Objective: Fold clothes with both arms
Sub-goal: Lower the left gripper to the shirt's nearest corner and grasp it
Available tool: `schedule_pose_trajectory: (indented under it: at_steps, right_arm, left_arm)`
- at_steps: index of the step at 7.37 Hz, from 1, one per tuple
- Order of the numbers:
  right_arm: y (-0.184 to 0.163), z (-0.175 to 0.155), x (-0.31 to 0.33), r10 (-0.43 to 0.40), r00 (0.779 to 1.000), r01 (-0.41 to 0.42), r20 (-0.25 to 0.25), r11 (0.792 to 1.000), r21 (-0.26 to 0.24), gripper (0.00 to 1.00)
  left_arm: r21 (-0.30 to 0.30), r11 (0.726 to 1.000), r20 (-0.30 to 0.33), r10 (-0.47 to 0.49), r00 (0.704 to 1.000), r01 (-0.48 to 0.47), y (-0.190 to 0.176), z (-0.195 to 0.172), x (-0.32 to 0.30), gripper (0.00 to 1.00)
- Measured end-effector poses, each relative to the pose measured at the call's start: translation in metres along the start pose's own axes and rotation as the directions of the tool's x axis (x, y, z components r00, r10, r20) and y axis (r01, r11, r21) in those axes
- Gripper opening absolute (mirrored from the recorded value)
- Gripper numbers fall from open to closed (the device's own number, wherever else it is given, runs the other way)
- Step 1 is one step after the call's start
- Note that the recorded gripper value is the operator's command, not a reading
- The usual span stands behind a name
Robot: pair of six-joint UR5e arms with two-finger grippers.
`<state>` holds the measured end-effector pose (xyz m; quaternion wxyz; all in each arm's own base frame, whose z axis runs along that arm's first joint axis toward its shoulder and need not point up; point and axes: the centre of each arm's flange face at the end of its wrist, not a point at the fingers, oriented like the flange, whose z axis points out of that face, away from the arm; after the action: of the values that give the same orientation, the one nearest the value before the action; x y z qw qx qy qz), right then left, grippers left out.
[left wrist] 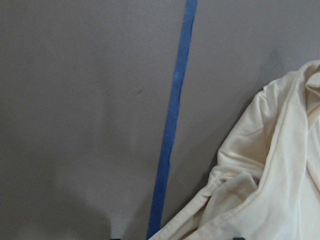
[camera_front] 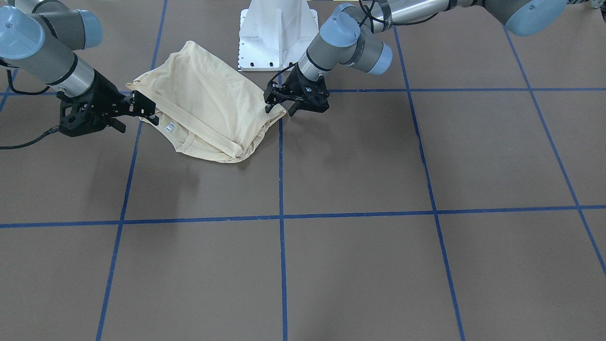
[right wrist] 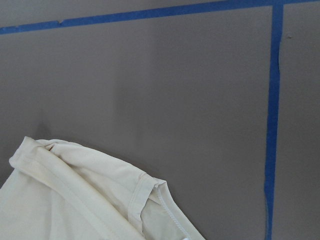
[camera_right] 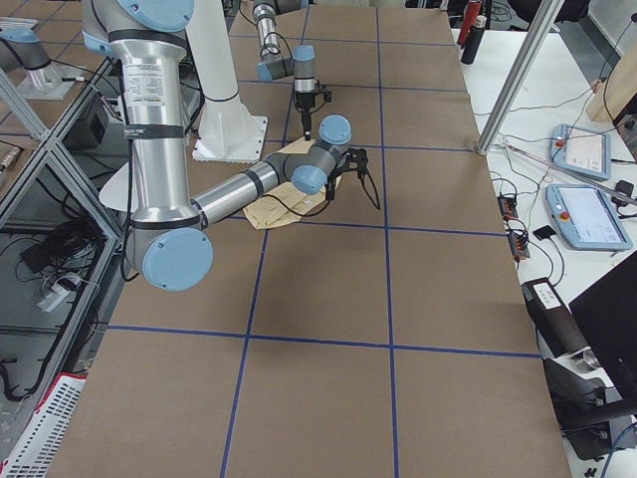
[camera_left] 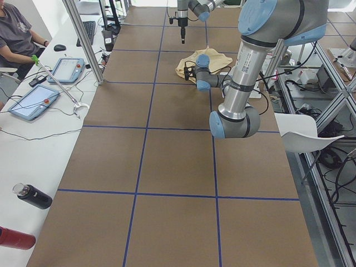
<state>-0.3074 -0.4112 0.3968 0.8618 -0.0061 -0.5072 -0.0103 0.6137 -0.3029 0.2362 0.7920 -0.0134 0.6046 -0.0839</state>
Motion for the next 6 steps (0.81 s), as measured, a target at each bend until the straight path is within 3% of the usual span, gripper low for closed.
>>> schedule_pose_trajectory:
  at_steps: [6]
  right_arm:
    - [-0.0013,-0.002,0.0013,0.003,1.0,-0.003,0.001,1.0,0.002,1.0]
  left_arm:
    - [-0.004,1.0,0.006,-0.001,1.0,0.001,0.0008,0.003,-0.0018,0.78]
